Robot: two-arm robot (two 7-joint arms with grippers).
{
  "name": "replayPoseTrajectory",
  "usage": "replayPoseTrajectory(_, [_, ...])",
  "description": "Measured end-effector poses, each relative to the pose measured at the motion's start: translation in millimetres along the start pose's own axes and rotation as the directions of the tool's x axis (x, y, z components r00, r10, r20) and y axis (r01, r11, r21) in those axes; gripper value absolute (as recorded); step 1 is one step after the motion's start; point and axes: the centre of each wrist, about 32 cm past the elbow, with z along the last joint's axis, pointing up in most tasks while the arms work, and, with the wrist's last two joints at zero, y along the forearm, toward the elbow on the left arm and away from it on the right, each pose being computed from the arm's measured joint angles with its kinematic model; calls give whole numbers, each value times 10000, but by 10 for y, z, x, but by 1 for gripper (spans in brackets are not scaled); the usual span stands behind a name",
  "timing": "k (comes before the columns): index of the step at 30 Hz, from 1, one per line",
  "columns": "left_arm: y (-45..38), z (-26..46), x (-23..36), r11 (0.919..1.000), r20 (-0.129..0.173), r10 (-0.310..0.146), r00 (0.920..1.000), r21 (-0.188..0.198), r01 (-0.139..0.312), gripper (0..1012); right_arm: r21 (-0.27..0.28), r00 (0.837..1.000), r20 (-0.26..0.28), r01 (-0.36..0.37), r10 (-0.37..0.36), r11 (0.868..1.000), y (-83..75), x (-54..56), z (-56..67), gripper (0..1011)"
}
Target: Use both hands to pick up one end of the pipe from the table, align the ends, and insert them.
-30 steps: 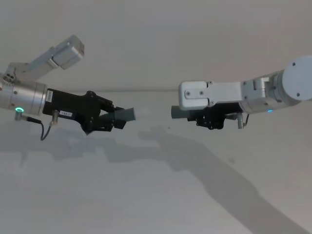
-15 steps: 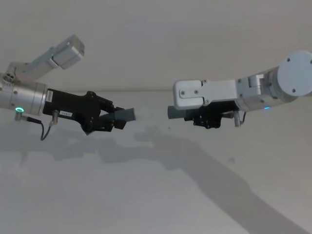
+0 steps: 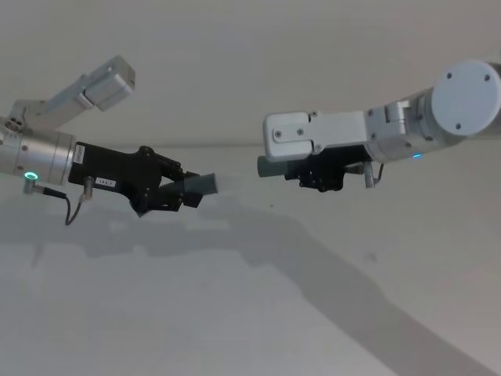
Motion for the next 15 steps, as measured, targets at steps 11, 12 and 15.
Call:
replayPoseTrajectory(11, [0,0,0,10000,0,-2,10000,1,2,358,-192,9992,59,-403,405,9990,-20,55,75,286])
replayPoseTrajectory(12, [0,0,0,10000,0,-1,10000,1,1,358,-221,9989,55,-458,459,9987,-22,58,80,286])
replayPoseTrajectory(15, [0,0,0,10000,0,0,10000,2,0,358,-310,9980,61,-632,634,9975,-31,67,96,286])
